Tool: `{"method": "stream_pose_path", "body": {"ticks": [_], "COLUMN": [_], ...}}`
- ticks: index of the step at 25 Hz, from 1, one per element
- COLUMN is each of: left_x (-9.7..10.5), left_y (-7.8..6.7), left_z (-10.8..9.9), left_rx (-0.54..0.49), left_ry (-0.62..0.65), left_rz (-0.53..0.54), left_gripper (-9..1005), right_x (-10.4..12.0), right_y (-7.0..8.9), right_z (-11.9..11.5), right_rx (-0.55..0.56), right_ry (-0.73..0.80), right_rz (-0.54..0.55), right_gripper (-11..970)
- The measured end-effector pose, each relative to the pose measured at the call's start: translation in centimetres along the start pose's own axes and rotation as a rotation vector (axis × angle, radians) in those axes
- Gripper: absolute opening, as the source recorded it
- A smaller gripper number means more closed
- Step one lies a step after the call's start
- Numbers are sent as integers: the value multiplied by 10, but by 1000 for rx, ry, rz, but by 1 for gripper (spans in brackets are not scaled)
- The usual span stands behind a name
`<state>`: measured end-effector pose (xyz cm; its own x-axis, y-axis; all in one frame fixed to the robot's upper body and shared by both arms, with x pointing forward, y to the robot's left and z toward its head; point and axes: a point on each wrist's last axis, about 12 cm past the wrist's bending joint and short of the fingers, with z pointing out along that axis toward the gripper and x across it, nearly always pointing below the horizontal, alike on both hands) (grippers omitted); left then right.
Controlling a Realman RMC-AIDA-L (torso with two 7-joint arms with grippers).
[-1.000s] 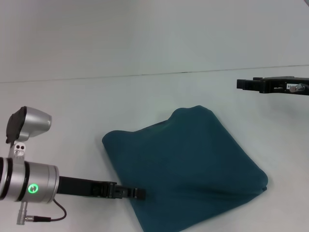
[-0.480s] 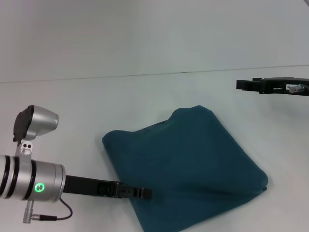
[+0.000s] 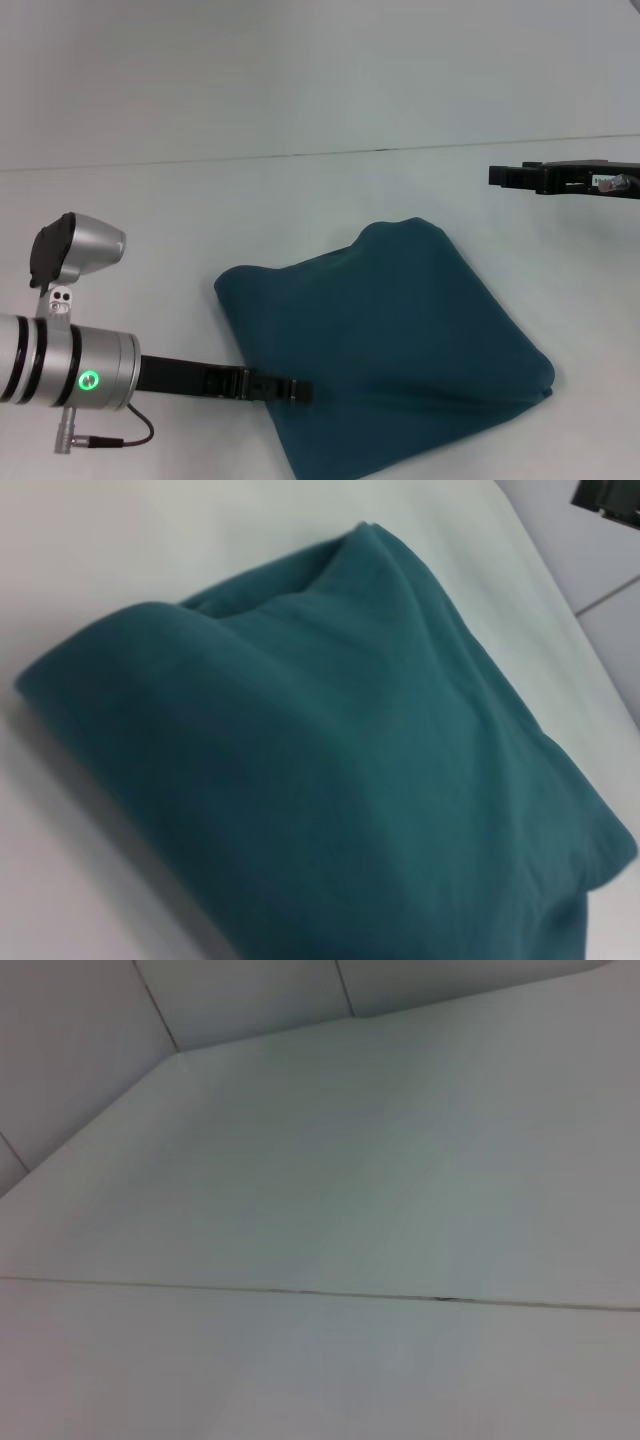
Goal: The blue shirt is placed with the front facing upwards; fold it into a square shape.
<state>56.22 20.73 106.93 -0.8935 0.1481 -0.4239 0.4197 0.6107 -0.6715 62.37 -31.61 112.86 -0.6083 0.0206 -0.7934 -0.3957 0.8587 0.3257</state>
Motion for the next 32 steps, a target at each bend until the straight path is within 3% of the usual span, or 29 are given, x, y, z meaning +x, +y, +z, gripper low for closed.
{"method": "stream_pose_path", "body": {"ticks": [10, 21, 23, 32], "left_x": [-4, -6, -8, -14], "left_y": [-1, -1, 0, 2], "left_z": [1, 2, 1, -5], "left_rx": [-13, -21, -28, -44], "left_ry": [-4, -7, -11, -22], "left_rz": [15, 20, 23, 33], "left_gripper": [767, 330, 111, 48], "right_x": [-1, -1, -1, 3], "right_y": [1, 1, 1, 2], "right_z": [0, 0, 1, 2], "right_rx": [-4, -4, -4, -7], "right_ry": [-3, -4, -5, 0], "right_rz": [1, 2, 2, 9], "right_gripper": [615, 597, 594, 579]}}
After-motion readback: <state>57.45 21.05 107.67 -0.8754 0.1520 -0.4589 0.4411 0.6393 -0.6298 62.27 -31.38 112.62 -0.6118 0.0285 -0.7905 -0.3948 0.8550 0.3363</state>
